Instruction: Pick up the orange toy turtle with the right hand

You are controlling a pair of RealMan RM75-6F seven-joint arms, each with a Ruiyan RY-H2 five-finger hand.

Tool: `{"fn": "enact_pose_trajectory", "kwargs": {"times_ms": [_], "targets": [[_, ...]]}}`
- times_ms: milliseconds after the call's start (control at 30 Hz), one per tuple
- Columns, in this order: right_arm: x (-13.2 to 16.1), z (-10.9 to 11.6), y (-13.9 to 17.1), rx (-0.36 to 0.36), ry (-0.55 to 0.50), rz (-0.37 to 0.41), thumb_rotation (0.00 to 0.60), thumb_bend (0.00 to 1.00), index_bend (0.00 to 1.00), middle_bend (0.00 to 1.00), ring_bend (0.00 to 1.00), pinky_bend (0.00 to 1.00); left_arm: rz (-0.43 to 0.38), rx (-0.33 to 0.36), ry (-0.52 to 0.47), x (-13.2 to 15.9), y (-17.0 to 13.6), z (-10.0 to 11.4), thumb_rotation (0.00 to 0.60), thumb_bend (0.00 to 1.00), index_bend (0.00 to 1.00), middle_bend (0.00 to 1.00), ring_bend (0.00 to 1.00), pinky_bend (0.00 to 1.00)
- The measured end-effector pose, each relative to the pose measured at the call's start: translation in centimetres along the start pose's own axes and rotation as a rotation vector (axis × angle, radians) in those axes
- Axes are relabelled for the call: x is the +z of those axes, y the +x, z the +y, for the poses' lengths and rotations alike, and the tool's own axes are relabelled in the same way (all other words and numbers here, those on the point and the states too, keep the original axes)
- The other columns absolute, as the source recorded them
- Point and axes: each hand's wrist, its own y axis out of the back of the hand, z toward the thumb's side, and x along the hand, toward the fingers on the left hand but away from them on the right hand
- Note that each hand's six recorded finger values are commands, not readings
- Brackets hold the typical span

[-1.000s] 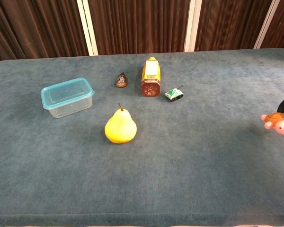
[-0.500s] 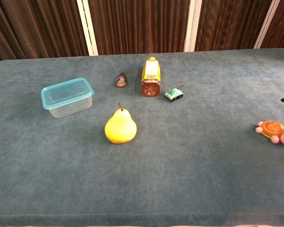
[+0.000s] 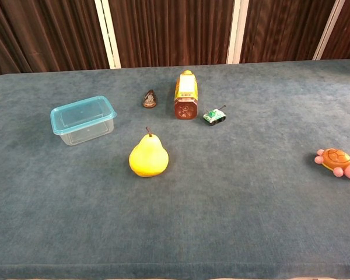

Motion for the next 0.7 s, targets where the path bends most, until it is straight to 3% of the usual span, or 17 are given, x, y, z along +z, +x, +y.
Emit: {"fn": "enact_pose_trajectory", "kwargs": {"times_ms": [67, 200, 300, 700], "targets": [[-0.1, 1.2, 1.9, -0.035, -0.004, -0.015, 0.6, 0.11, 0.0, 0.0, 0.01, 0.08, 0.0, 0.002, -0.002, 0.0, 0.0, 0.0, 0.6, 0.47, 0.13, 0.02, 0.07, 0.31], [-0.5, 2.6, 6.2, -0.055, 0.018, -0.062, 0.6, 0.11, 0.0, 0.0, 0.0, 0.04, -0.002, 0.001, 0.0, 0.1, 0.1, 0.0, 0.6, 0.47, 0.13, 0.02, 0.07, 0.31], [-0.7, 3.0, 7.8, -0.059, 0.041, -0.086, 0.6, 0.11, 0.0, 0.0, 0.0, 0.03, -0.002, -0.001, 0.0, 0.1, 0.2, -0.1, 0.6, 0.47, 0.13, 0.02, 0.07, 0.31], [-0.8, 2.8, 8.4, -0.079, 0.051, -0.089, 0.6, 0.12, 0.0, 0.0, 0.0, 0.03, -0.003, -0.006, -0.001, 0.1, 0.3, -0.1, 0.6, 0.47, 0.13, 0.02, 0.07, 0.31]]}}
